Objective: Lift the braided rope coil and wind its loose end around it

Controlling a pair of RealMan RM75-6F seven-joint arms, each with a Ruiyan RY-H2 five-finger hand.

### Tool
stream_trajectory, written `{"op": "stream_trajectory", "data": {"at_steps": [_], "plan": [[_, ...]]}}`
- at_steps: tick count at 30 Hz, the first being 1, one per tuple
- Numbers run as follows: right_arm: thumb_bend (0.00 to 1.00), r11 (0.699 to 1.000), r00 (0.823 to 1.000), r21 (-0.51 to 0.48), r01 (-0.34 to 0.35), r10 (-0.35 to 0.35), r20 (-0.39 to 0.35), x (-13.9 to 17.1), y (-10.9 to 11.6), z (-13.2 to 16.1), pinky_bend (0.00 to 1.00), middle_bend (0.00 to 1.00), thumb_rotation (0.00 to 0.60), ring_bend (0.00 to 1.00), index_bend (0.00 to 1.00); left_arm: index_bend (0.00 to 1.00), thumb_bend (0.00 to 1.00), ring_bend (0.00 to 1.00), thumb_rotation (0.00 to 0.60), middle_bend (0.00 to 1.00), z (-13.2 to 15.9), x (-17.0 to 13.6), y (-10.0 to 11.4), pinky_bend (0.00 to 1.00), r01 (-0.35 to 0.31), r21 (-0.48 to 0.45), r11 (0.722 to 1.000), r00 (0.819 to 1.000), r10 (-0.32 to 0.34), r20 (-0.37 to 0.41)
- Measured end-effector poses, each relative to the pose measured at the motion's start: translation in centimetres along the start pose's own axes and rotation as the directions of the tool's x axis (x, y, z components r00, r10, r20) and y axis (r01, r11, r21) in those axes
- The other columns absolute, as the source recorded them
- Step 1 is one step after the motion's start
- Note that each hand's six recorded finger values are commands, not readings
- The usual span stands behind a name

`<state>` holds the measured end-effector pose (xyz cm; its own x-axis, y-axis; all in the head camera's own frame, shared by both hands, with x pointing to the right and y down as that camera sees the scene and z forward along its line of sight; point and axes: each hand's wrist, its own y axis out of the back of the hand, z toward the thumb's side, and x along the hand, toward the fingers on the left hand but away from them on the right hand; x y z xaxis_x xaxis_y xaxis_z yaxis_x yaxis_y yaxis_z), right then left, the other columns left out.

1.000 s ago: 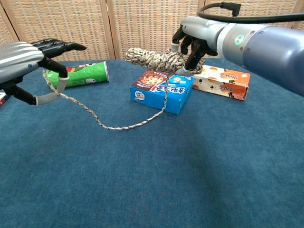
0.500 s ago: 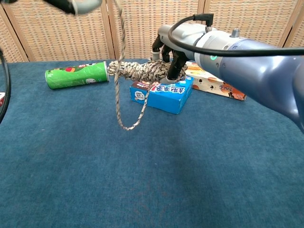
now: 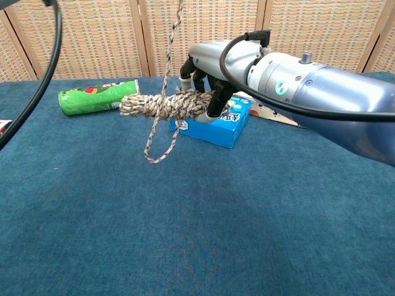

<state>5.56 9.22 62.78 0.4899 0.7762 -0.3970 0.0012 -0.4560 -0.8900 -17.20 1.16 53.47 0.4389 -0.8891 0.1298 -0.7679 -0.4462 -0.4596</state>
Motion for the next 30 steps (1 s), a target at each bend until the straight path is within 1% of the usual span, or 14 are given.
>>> {"op": "stream_trajectory", "data": {"at_steps": [1,3,4,7,11,15,19,24,26,30], "plan": [[0.88,1.000,1.000,-0.008,-0.001,0.000,-0.016,0.1,0.0,0.1,0.86,0.76,0.600,0.58,0.66,0.80,0.50,0.00,0.600,0.00,-0.2,0.4,0.0,0.00,-0.016,-0.024,1.000,1.000,0.015,-0.018],[0.88,0.999,0.999,-0.042,-0.002,0.000,-0.052,0.3,0.1,0.3,0.86,0.76,0.600,0.58,0.66,0.81,0.51,0.00,0.600,0.00,-0.8,1.1,0.2,0.00,-0.043,-0.043,0.998,0.998,0.041,-0.053],[0.88,0.998,0.998,-0.062,-0.002,-0.003,-0.069,0.4,0.1,0.4,0.86,0.76,0.600,0.58,0.66,0.81,0.51,0.00,0.600,0.00,-1.3,1.4,0.4,0.00,-0.056,-0.042,0.998,0.996,0.053,-0.070],[0.87,0.990,0.991,-0.139,0.009,-0.027,-0.132,0.7,0.7,0.6,0.86,0.76,0.600,0.58,0.66,0.81,0.53,0.00,0.600,0.00,-3.1,2.2,1.1,0.00,-0.087,0.001,0.996,0.990,0.087,-0.111],[0.87,0.964,0.974,-0.266,0.008,-0.068,-0.217,1.3,1.6,0.8,0.86,0.76,0.600,0.58,0.66,0.81,0.53,0.00,0.600,0.00,-6.5,2.9,1.9,0.00,-0.106,0.052,0.993,0.978,0.114,-0.176],[0.87,0.927,0.961,-0.376,-0.018,-0.088,-0.262,1.8,2.5,0.6,0.86,0.76,0.600,0.58,0.66,0.81,0.53,0.00,0.600,0.00,-9.3,2.8,1.9,0.00,-0.104,0.060,0.993,0.967,0.115,-0.227],[0.87,0.884,0.957,-0.465,-0.043,-0.097,-0.273,2.2,3.3,0.4,0.86,0.76,0.600,0.58,0.66,0.81,0.53,0.00,0.600,0.00,-11.1,2.4,1.4,0.00,-0.093,0.054,0.994,0.961,0.104,-0.257],[0.87,0.821,0.963,-0.569,-0.053,-0.108,-0.245,2.3,4.4,0.2,0.86,0.76,0.600,0.58,0.66,0.81,0.54,0.00,0.600,0.00,-13.3,1.2,1.5,0.00,-0.062,0.093,0.994,0.955,0.086,-0.285],[0.87,0.804,0.967,-0.593,-0.046,-0.114,-0.229,2.3,4.9,0.0,0.86,0.76,0.600,0.58,0.66,0.81,0.54,0.00,0.600,0.00,-14.2,0.6,1.5,0.00,-0.040,0.124,0.992,0.954,0.075,-0.291],[0.87,0.786,0.973,-0.618,-0.028,-0.121,-0.199,2.2,5.5,-0.5,0.86,0.76,0.600,0.58,0.66,0.81,0.54,0.00,0.600,0.00,-15.8,-0.7,1.7,0.00,0.011,0.208,0.978,0.955,0.051,-0.291]]}}
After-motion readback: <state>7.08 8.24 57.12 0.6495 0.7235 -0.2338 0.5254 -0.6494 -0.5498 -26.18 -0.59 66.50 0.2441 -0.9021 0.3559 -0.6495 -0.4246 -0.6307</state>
